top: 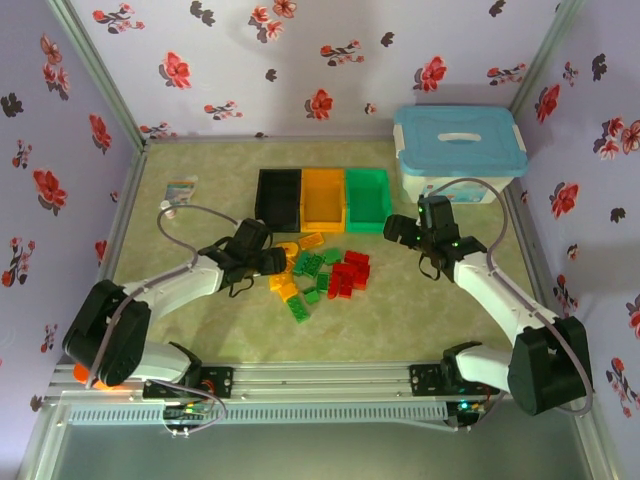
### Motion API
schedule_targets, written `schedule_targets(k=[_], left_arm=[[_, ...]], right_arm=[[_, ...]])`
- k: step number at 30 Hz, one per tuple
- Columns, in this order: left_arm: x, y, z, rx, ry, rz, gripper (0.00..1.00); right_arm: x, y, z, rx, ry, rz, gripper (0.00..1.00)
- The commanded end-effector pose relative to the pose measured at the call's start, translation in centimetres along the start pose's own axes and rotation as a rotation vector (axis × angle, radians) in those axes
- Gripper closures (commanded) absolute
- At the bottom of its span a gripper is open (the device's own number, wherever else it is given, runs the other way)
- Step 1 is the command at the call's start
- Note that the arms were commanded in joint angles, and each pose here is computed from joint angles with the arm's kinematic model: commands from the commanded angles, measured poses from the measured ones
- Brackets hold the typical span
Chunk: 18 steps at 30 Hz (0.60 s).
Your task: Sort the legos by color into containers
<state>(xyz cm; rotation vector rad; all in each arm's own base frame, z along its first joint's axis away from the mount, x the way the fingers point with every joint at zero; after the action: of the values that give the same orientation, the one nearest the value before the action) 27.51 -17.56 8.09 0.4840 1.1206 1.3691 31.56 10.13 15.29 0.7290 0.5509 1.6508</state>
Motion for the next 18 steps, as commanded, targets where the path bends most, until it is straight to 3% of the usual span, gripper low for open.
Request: schedule_targets(k=[1, 18], left_arm=[[0.4, -0.8, -1.1, 0.042, 0.032, 0.014, 0.24], [0.5, -2.9, -2.0, 0.085, 0.066, 0.04, 0.36]], right_arm=[[0.4, 0.4, -0.5, 0.003, -0.01, 0.012, 0.12], [0.4, 0.3, -0.9, 0.005, -0.028, 0.017, 0.14]])
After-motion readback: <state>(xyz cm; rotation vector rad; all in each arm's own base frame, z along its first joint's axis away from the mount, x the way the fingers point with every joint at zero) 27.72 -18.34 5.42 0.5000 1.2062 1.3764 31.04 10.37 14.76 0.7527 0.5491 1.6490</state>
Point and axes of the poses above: each hand's point on the last joint's axis, 136 mm out from that joint toward the fingers, its own y axis back along the fingers, its own x axis along the line the jaws close on, z = x × y, the point moved 2 cm from there along y, back along the fingers, and after that the axes turned 14 degrees about y, right-handed, at the moved point
